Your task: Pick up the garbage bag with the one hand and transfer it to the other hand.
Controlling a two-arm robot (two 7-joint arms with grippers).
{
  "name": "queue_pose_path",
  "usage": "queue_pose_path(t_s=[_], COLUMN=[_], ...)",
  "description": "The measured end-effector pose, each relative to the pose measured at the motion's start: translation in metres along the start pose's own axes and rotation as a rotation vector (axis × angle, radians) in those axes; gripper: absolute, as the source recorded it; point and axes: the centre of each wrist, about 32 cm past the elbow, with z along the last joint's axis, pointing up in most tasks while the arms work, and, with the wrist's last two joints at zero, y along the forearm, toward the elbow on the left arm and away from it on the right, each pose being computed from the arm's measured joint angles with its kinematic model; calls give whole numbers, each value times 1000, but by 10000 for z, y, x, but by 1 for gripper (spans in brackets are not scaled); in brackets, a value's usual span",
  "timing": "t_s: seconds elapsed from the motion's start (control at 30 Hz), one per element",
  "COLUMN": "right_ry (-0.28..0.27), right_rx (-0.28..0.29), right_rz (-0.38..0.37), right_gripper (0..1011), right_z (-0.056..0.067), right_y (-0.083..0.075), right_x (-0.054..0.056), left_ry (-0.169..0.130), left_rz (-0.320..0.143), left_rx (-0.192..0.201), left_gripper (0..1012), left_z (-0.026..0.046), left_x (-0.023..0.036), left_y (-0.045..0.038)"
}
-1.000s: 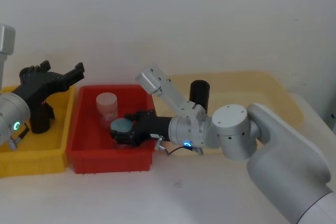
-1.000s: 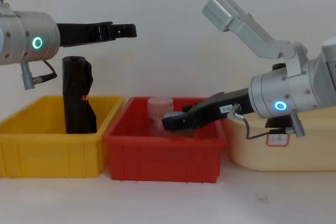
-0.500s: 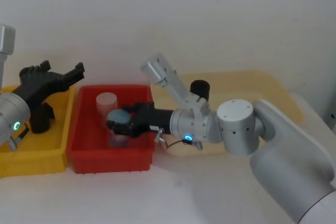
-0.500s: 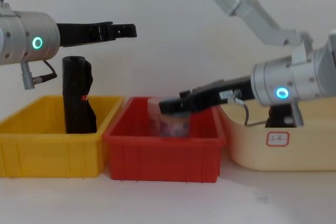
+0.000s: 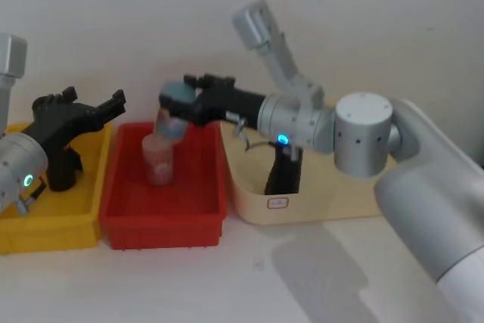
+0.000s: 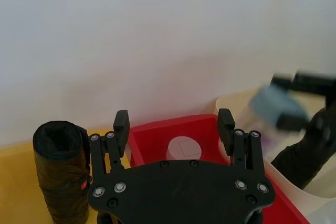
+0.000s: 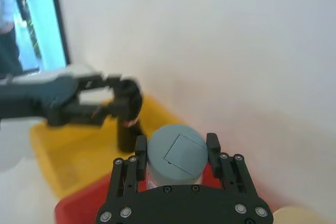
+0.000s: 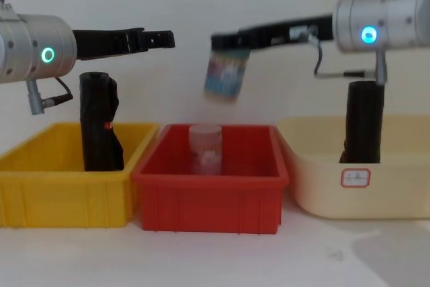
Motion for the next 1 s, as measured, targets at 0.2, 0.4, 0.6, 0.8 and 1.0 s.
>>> queue_pose_path(t_s=[0.2,0.4,0.6,0.8,1.0], right_ry=[-8,-17,-20,-19,-14], right_rx=[62,97,106,106,113], right_rz=[-53,-109,-148,-184,-210], right_gripper=[663,663,663,663,663], right_z=[174,271,280,257,231], right_y=[-34,-81,-147,-243,-348], right_x=[169,339,469,593,689], left_ry=[0,0,0,0,0], left_rz=[0,0,0,0,0], left_rx=[0,0,0,0,0], left_gripper=[1002,1001,1002,1001,1002], left_z=[0,0,0,0,0], left_x=[0,0,0,0,0], left_y=[0,0,0,0,0])
